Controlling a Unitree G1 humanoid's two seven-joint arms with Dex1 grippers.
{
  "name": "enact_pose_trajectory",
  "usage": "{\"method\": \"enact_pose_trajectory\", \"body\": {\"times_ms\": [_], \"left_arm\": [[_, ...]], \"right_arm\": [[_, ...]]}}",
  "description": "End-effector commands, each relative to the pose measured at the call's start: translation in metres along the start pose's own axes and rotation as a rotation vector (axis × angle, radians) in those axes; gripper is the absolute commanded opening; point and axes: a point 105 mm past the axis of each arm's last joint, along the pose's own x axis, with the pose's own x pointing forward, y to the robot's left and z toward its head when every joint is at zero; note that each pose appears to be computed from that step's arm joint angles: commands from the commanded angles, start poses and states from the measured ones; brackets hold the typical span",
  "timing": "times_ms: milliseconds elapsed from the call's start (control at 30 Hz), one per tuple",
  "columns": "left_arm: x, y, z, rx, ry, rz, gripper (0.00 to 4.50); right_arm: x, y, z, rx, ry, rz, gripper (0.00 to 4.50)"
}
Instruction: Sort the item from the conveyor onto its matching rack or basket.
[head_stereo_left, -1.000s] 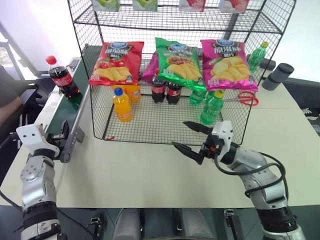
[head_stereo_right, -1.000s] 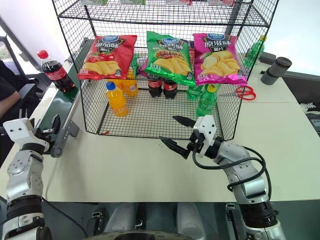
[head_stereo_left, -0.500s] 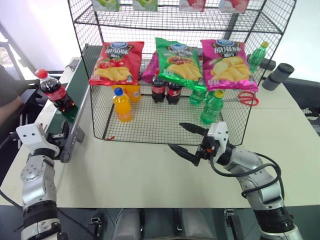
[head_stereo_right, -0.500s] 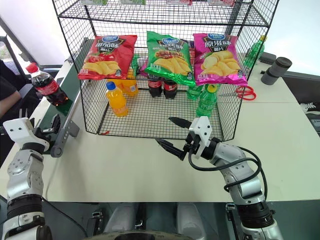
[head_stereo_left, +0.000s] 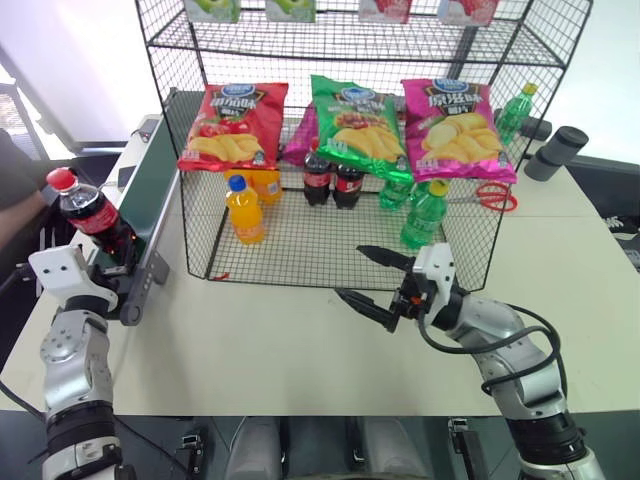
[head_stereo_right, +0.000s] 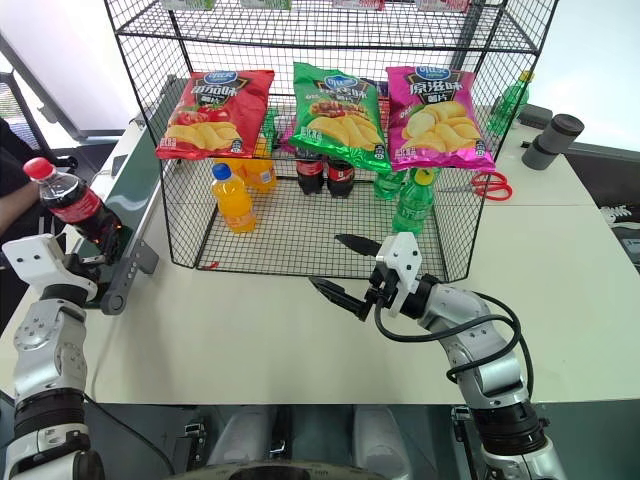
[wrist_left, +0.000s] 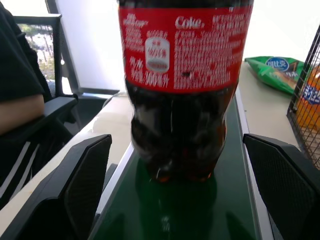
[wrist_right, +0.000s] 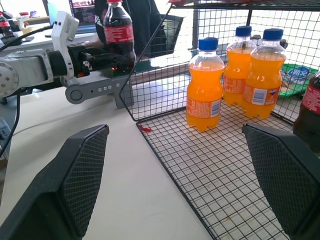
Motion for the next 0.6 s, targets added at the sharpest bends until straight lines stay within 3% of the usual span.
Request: {"method": "enact_pose_trajectory", "body": {"times_ms": [33,133,300,433,600], "left_arm": [[0.002,0.007,0.020,0.013,-0.073,0.016,4.50],[0.002,0.007,0.017,0.018,-0.058,0.016,4.50],[0.000,0.006,0.016,0.017,-0.056,0.010,2.88],[-0.002,0.008,0.025,0.025,-0.087,0.017,2.87],[-0.003,-0.003,0.067,0.020,-0.184,-0.122,2.87]], "right_arm": [[0.003,0.002,0.011,-0.026,-0.037,0.013,4.44],[0.003,0.002,0.010,-0.025,-0.037,0.016,4.44],[0.003,0.003,0.010,-0.023,-0.037,0.018,4.50],[0.003,0.004,0.010,-0.021,-0.034,0.018,4.50],[0.002,0.003,0.011,-0.023,-0.030,0.018,4.50]]}}
